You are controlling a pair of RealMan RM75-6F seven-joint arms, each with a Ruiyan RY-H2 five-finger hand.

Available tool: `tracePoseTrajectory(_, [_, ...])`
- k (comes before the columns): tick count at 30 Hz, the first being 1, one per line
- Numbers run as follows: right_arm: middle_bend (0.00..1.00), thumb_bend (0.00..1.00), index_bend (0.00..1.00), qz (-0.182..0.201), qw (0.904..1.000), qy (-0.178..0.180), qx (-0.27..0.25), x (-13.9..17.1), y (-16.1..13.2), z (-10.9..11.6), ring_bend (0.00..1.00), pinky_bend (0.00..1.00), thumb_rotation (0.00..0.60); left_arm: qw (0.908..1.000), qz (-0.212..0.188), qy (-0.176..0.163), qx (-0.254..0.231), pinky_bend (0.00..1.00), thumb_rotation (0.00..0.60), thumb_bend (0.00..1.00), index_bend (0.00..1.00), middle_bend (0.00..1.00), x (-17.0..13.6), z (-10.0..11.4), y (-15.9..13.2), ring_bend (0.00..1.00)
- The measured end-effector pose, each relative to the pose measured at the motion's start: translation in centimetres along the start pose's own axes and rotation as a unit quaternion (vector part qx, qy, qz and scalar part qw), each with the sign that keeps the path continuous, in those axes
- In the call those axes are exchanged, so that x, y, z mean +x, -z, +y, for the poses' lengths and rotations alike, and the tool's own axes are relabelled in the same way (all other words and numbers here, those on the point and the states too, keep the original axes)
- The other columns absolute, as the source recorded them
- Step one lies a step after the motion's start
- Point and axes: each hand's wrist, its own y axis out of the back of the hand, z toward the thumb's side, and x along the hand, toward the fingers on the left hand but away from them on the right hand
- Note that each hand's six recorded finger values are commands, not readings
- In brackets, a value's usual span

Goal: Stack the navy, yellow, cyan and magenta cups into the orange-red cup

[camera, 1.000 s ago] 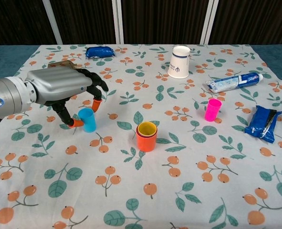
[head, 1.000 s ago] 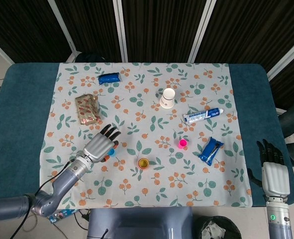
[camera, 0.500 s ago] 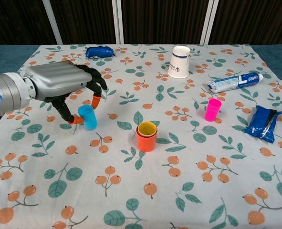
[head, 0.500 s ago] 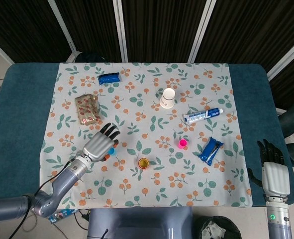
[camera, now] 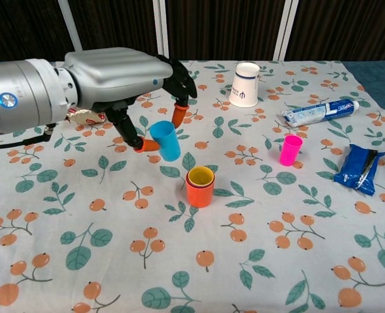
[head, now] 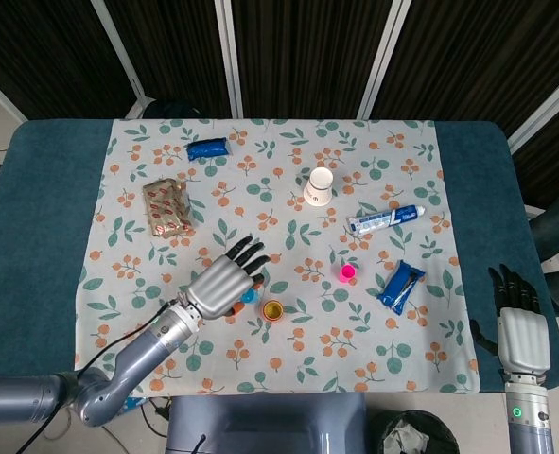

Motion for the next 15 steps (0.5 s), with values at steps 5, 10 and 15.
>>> tracePoseTrajectory(5, [0.00,0.39,0.00,-0.002,1.0000,0.003,-0.003,0.0,0.1,0.2,0.00,0.10,0.600,0.9999,-0.008,0.003,0.008,0.01,0.600,0.34,0.55,0.17,0.3,0.5,-1.8,0.00])
tracePoseTrajectory(10, [0.00,0.39,0.00,-0.003,1.0000,0.002,-0.003,0.0,0.2,0.3,0.00,0.10,0.600,0.9999,-0.008,0.007,0.003,0.01,0.600,0.34,0.55,0.17,0.9,0.4,-2.9,0.00])
tracePoseTrajectory(15, [0.00,0.39,0.00,-0.004,1.0000,0.004,-0.003,0.0,0.2,0.3,0.00,0.10,0.600,0.9999,-0.014,0.007,0.003,0.01,0.600,0.34,0.55,0.17,1.4,0.1,-3.5,0.00])
